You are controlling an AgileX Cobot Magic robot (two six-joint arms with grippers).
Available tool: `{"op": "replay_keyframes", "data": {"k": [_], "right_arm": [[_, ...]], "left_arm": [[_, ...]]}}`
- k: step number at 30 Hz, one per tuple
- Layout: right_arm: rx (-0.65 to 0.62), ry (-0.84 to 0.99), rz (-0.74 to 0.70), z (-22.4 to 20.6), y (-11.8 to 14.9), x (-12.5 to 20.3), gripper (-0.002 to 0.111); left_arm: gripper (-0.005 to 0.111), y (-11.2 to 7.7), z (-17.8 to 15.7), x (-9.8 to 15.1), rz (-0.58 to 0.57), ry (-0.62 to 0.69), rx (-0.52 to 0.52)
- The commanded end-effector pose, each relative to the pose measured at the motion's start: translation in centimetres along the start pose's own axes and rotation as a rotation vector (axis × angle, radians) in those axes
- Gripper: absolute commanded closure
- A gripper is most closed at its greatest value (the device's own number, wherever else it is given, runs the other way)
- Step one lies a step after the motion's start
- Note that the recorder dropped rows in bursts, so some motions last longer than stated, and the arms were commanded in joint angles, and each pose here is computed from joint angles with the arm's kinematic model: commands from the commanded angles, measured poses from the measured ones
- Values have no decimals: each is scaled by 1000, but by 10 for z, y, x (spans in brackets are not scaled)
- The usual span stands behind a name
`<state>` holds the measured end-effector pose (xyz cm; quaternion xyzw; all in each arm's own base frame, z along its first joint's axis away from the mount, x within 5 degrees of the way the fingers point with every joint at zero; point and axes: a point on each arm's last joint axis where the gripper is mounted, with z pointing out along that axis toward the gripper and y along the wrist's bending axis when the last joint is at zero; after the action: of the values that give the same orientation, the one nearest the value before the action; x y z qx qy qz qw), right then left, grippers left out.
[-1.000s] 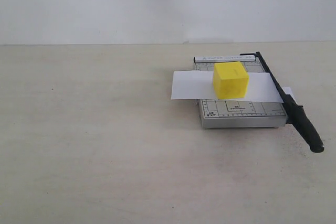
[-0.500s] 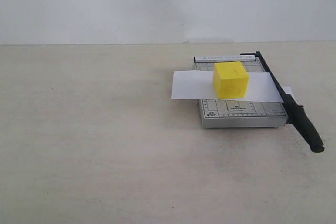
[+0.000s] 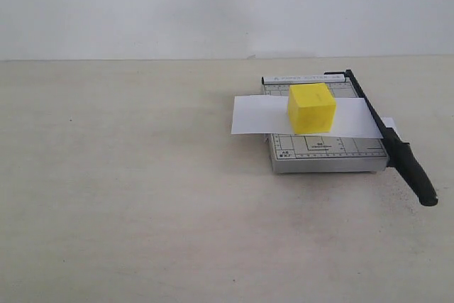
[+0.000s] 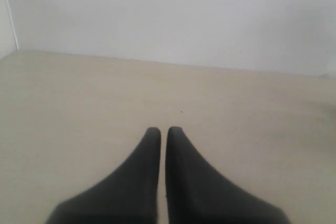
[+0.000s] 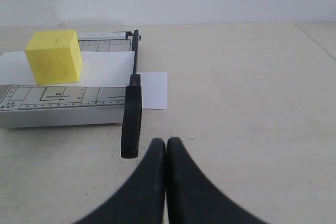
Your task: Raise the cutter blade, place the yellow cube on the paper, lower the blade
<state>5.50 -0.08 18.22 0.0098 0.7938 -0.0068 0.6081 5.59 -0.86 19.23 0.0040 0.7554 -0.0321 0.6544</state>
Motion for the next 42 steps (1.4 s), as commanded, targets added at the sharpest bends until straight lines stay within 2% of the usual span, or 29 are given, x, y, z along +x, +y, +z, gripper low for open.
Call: {"op": "replay_keyframes", "data": {"k": [1, 5, 9, 42], "right_arm": [[3, -5, 7, 0, 0, -1, 108], [3, -5, 9, 0, 0, -1, 108], [3, -5, 9, 0, 0, -1, 108], [2, -14, 15, 0, 0, -2, 108]], "left_arm": [[102, 2, 0, 0, -58, -3, -25], [102, 7, -1, 14, -141, 147, -97], [102, 12, -2, 14, -147, 143, -153], [102, 12, -2, 13, -148, 139, -152]]}}
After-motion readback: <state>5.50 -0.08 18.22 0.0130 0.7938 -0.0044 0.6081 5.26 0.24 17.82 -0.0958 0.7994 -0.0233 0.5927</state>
